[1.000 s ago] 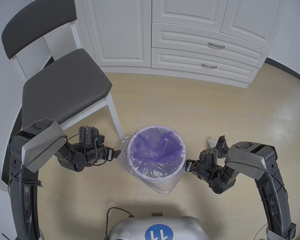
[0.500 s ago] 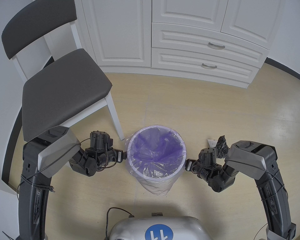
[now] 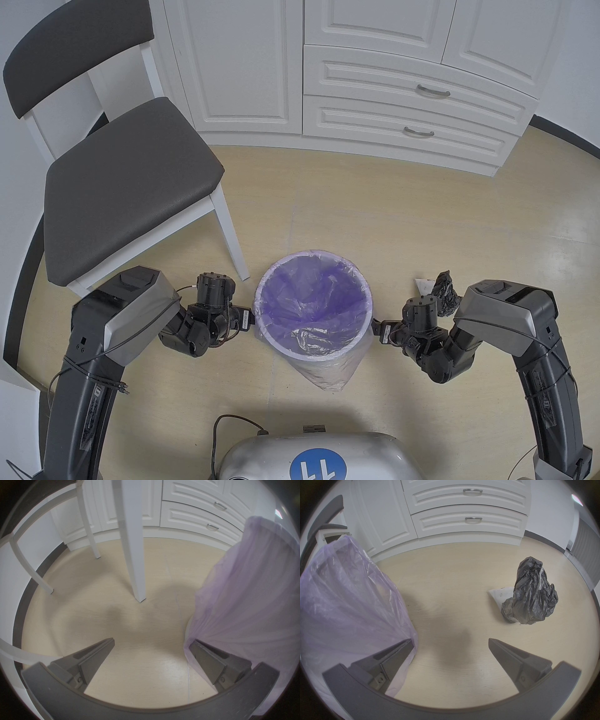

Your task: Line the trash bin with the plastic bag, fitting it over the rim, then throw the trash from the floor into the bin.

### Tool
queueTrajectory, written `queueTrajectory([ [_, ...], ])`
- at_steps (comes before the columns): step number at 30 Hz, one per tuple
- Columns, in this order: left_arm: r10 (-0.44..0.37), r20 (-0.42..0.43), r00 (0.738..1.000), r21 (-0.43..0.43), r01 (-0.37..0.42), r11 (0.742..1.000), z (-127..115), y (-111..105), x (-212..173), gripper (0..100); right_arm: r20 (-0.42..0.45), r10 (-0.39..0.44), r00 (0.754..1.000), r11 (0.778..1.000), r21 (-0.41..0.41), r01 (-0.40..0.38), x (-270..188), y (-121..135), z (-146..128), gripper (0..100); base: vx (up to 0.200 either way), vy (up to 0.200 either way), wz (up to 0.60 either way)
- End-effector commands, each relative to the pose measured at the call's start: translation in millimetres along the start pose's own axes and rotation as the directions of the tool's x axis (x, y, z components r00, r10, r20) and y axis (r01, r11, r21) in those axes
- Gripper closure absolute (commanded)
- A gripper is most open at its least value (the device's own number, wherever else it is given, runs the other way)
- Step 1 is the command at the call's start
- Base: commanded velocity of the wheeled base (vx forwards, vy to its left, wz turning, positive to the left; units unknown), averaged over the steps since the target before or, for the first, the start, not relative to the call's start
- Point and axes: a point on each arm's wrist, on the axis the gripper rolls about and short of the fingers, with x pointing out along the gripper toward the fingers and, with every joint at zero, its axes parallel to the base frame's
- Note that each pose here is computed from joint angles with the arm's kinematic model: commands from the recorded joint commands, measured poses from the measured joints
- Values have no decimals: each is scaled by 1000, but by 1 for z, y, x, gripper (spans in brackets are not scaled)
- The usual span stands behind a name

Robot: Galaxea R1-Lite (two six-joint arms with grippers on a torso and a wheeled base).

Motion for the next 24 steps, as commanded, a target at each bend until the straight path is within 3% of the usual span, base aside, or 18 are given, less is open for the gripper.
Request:
queueTrajectory([
  [1,-3,15,1000,-11,4,1000,9,0,-8,0,7,5,1000,1000,0,-5,-17,-1,14,0,0,0,0],
  [5,-22,20,1000,-7,23,1000,22,4,-35,0,6,26,1000,999,-20,-26,-50,-3,35,0,0,0,0],
  [8,-121,-29,992,8,121,993,24,9,-82,0,1,82,997,993,-88,-82,-93,-9,54,0,0,0,0],
  [14,-115,-36,993,10,115,993,27,28,-103,0,58,89,994,976,-204,-75,-115,-12,78,0,0,0,0],
  [16,-106,-16,994,2,106,994,29,36,-114,0,97,109,989,957,-281,-78,-131,-4,92,0,0,0,0],
  [20,-104,36,994,0,104,995,31,38,-128,0,92,172,981,911,-394,-123,-150,28,93,0,0,0,0],
  [21,-104,41,994,1,104,995,32,38,-129,0,93,175,980,908,-400,-124,-150,30,92,0,0,0,0],
  [22,-106,59,993,1,106,994,34,38,-135,0,108,199,974,893,-429,-135,-153,47,94,0,0,0,0],
  [24,-106,59,993,1,106,994,33,38,-135,0,111,205,972,890,-434,-138,-153,51,95,0,0,0,0],
])
